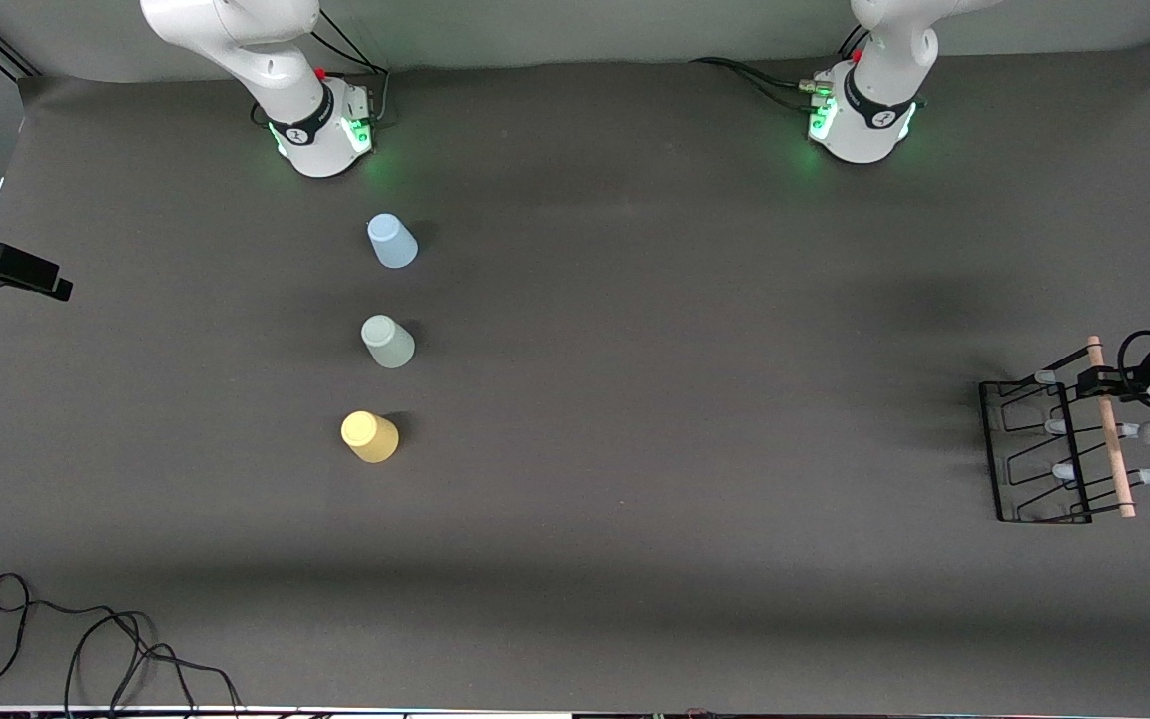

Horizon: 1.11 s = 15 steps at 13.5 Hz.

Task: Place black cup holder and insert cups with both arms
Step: 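Reach the left gripper down and grasp the rack's wooden dowel, then carry the black rack with the left gripper toward the table center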

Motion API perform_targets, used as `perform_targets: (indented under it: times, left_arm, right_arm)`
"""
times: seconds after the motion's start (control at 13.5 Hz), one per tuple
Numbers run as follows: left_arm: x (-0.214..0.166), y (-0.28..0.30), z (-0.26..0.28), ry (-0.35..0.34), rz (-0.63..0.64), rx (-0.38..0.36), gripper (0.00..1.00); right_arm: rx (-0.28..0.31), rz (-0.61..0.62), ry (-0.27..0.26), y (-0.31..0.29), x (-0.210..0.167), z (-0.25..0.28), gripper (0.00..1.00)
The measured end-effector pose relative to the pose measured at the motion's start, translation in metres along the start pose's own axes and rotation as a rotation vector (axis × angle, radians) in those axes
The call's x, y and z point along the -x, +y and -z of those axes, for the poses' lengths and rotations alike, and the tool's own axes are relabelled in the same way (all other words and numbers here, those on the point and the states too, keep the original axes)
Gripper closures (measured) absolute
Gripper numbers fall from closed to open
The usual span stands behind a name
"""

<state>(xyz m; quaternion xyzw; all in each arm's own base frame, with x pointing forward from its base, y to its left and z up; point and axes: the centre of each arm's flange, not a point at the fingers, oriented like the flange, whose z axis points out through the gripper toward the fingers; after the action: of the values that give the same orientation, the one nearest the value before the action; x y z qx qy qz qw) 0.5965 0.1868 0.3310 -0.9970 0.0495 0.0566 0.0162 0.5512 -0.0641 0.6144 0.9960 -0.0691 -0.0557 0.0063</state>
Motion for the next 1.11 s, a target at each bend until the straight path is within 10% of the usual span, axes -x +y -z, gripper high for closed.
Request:
perform_targets:
  times: [0.3, 1.11]
  left_arm:
    - [0.002, 0.002, -0.007, -0.010, -0.002, 0.004, 0.85]
    - [0.007, 0.170, 0.128, -0.094, 0.031, -0.010, 0.84]
  right_arm:
    - [0.000, 0.000, 0.000, 0.000, 0.000, 0.000, 0.00]
    - [0.000, 0.001, 0.000, 0.000, 0.000, 0.000, 0.00]
